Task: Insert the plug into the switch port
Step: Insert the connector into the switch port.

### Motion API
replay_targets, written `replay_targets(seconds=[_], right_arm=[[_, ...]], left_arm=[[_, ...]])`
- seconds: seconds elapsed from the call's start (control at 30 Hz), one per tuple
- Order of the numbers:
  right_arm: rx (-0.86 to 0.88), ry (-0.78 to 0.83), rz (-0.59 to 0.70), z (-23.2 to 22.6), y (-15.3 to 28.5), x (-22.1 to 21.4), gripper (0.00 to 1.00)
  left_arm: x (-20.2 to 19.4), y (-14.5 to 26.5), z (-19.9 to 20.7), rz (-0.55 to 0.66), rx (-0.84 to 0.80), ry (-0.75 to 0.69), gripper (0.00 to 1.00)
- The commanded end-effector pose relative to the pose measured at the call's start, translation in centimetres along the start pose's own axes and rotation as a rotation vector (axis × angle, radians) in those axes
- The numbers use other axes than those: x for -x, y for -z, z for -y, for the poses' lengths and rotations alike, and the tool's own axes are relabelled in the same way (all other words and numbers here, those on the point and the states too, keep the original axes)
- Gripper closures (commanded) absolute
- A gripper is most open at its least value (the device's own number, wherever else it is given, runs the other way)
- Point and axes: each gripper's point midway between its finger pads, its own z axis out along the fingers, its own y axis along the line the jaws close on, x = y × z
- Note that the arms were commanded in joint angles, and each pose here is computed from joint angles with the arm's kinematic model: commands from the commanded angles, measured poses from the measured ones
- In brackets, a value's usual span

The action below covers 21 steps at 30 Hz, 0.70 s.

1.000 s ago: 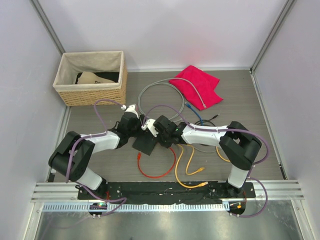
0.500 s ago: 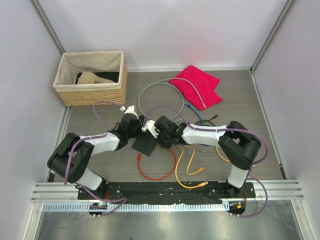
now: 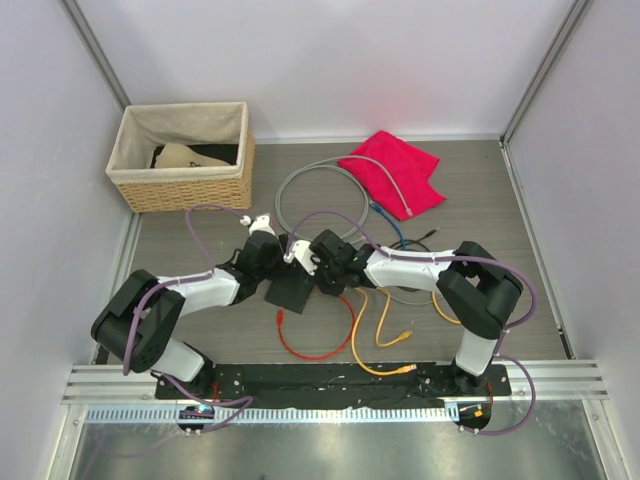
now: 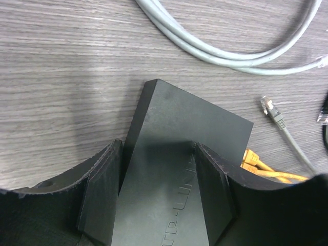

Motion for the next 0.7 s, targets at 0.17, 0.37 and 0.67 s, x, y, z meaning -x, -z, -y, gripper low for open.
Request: replay_targets(seconds=[0.17,0.37,0.67], right_arm=[[-0.062,0.147,0.874,2.1,8.4,24.7,0.99],[-0.054,0.094,0.739,1.7,6.4,19.7,0.93],[-0.011,0.078,0.482,0.4,4.4,12.3,0.61]], left_arm=[[-11.9,4.8,2.8,-0.475,-0.127,-0.015,0.4],[-9.5,3.8,-1.2,-0.394,0.055,-0.022,0.41],[-6.6,2.7,-5.8,-0.324,0.274,-0.073,0.41]])
